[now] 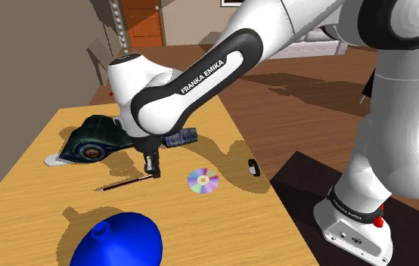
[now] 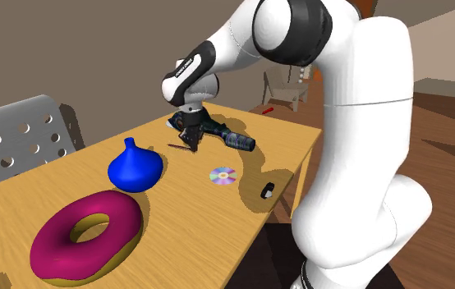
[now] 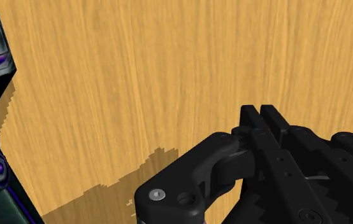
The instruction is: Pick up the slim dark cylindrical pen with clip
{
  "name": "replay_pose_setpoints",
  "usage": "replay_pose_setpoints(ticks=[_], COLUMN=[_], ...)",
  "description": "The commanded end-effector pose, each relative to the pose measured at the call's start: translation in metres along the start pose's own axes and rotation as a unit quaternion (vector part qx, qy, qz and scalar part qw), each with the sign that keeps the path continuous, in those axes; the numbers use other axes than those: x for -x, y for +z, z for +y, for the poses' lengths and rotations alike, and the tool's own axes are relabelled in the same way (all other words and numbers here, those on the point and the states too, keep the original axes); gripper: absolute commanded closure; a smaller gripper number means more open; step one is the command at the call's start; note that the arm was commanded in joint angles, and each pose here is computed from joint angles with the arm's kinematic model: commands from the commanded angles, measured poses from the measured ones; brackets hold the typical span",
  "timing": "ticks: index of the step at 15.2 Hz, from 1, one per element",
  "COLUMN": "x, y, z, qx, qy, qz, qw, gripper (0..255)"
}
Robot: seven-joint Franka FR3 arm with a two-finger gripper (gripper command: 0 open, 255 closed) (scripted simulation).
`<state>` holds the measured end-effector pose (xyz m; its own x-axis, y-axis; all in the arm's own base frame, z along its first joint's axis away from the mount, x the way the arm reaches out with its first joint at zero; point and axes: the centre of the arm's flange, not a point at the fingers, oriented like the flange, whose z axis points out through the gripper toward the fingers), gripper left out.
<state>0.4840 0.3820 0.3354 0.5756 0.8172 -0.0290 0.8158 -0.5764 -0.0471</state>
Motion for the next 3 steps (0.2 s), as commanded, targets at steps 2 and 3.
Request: replay_pose_setpoints(ticks=[2,3], x=[0.0012,0.0011], y=[-0.0118,-0.0118], z=[-0.0006,-0.0006], qx=[0.000,0.000], qy=[0.000,0.000], qz=[0.000,0.000], qw=[1.0000,1.0000], gripper=[255,255])
